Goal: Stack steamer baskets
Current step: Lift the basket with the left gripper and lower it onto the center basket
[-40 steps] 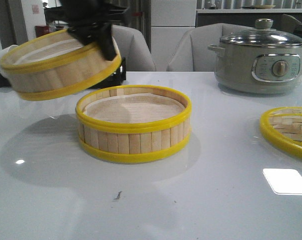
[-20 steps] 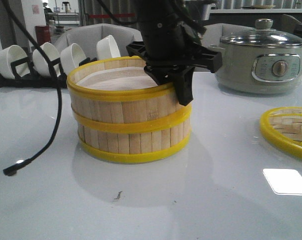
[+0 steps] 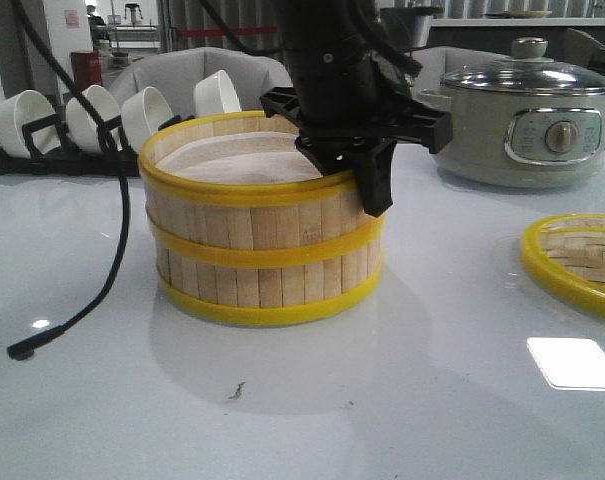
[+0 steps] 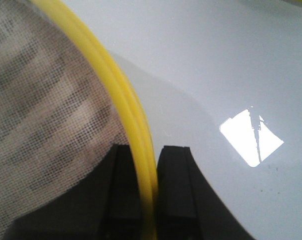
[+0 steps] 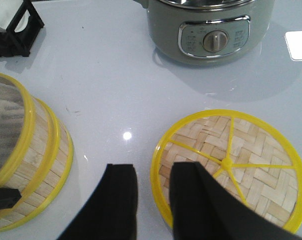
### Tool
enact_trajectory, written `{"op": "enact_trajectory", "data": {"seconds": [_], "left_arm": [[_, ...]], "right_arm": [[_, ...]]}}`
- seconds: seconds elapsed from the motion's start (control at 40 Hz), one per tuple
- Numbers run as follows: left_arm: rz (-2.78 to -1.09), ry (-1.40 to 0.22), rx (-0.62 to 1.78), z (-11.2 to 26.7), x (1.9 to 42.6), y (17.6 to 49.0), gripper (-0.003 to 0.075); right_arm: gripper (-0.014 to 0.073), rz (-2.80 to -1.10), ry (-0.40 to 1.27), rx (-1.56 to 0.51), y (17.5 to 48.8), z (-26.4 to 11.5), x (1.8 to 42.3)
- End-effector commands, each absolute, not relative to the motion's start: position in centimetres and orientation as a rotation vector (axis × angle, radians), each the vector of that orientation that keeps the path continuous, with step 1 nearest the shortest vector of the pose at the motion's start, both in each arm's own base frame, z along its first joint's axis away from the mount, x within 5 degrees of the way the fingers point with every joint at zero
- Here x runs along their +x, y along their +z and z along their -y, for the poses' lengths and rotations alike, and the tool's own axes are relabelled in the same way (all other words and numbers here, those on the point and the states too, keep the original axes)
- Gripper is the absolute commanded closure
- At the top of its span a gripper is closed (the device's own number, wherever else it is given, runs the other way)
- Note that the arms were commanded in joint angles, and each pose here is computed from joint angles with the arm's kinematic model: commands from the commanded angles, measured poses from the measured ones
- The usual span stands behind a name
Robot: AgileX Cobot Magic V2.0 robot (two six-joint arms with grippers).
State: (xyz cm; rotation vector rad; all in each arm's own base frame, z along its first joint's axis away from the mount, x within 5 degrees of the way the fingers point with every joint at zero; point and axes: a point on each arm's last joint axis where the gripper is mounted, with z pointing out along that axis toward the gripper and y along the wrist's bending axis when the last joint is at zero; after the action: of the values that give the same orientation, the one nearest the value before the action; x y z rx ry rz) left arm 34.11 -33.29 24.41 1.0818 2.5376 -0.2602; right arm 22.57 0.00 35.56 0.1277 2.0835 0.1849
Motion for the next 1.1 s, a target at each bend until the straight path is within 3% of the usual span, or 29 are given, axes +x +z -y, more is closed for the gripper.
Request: {"op": "enact_trajectory", "data": {"seconds": [0.0, 0.48, 1.08], "left_arm": [[-2.409, -0.250, 1.058, 33.3, 34.4, 27.1, 0.0633], [-2.368, -0.178, 0.985, 31.1, 36.9, 27.4, 0.0634], [-2.398, -0.237, 0.925, 30.2, 37.6, 27.5, 0.0622]], "right_arm": [[0.0297, -1.970, 0.160, 0.115, 37.6, 0.2, 22.6], [0.0297, -1.970, 0.160, 0.115, 37.6, 0.2, 22.6], [0.0297, -1.985, 0.160, 0.116, 37.3, 0.2, 22.9]]}}
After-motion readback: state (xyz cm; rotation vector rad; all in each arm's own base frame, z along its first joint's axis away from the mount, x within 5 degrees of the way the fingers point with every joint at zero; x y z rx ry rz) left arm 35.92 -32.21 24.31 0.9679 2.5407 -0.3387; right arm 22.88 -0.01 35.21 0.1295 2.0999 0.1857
